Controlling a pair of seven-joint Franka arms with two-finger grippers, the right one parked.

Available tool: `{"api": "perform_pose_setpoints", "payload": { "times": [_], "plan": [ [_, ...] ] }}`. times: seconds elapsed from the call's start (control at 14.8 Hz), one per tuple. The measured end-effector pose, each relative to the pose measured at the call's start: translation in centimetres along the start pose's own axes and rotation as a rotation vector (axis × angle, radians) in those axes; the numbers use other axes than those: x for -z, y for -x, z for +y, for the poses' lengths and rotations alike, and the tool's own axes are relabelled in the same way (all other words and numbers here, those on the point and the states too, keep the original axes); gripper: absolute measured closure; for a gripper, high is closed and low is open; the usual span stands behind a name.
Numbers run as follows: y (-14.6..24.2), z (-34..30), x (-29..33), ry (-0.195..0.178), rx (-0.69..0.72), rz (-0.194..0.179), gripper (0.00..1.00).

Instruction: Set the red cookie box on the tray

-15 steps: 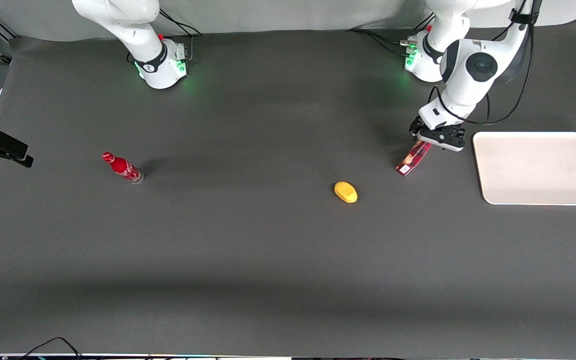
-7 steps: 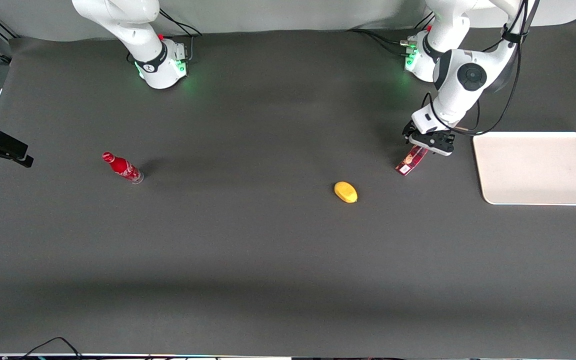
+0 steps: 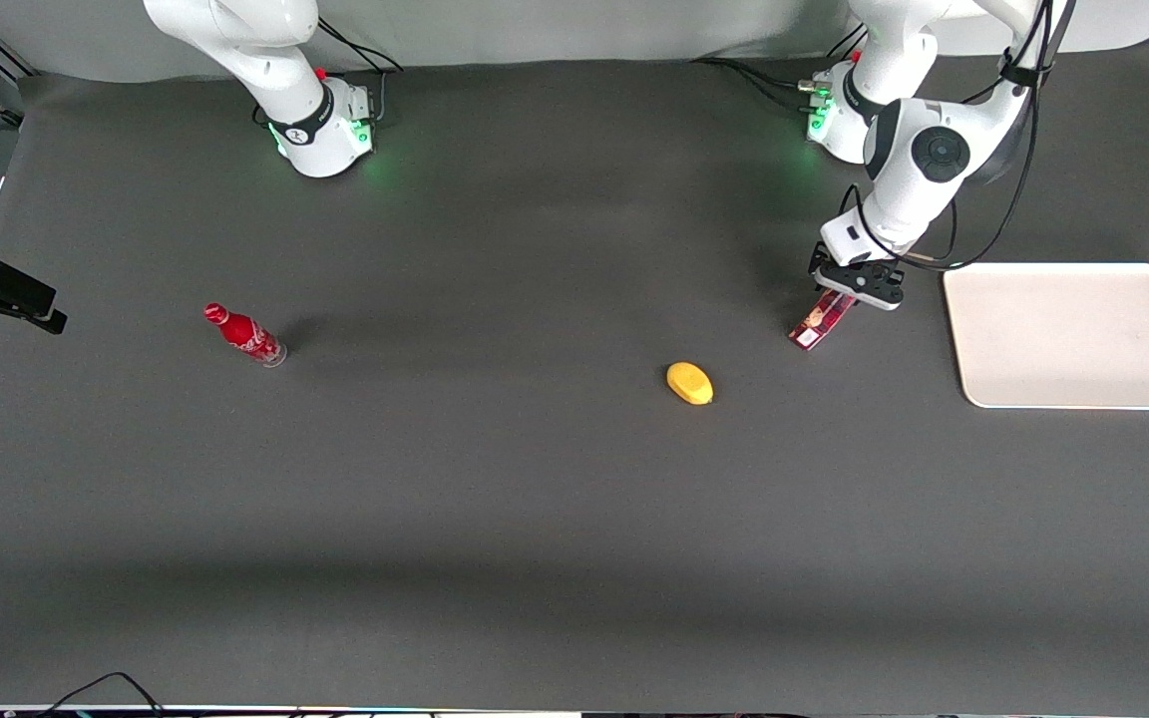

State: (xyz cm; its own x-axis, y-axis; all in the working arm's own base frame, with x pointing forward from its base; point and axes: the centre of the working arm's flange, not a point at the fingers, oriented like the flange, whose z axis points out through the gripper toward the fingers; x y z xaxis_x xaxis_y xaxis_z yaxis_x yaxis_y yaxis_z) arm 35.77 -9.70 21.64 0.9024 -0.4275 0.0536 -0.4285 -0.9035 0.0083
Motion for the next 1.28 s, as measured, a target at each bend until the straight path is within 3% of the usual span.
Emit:
{"api": "perform_pose_setpoints", "payload": {
  "times": [0.34,0.67,0.94,1.28],
  "plan": [
    [0.1,-0.1,-0.2,0.002,-0.002,-0.004,0.87],
    [-0.1,-0.1,-0.1,0.003,0.001,-0.003,0.89],
    [-2.4,-0.5,2.0,0.004,0.031,0.005,0.93],
    [-7.5,-0.9,10.6,0.019,0.055,-0.051,0.93]
  ]
}}
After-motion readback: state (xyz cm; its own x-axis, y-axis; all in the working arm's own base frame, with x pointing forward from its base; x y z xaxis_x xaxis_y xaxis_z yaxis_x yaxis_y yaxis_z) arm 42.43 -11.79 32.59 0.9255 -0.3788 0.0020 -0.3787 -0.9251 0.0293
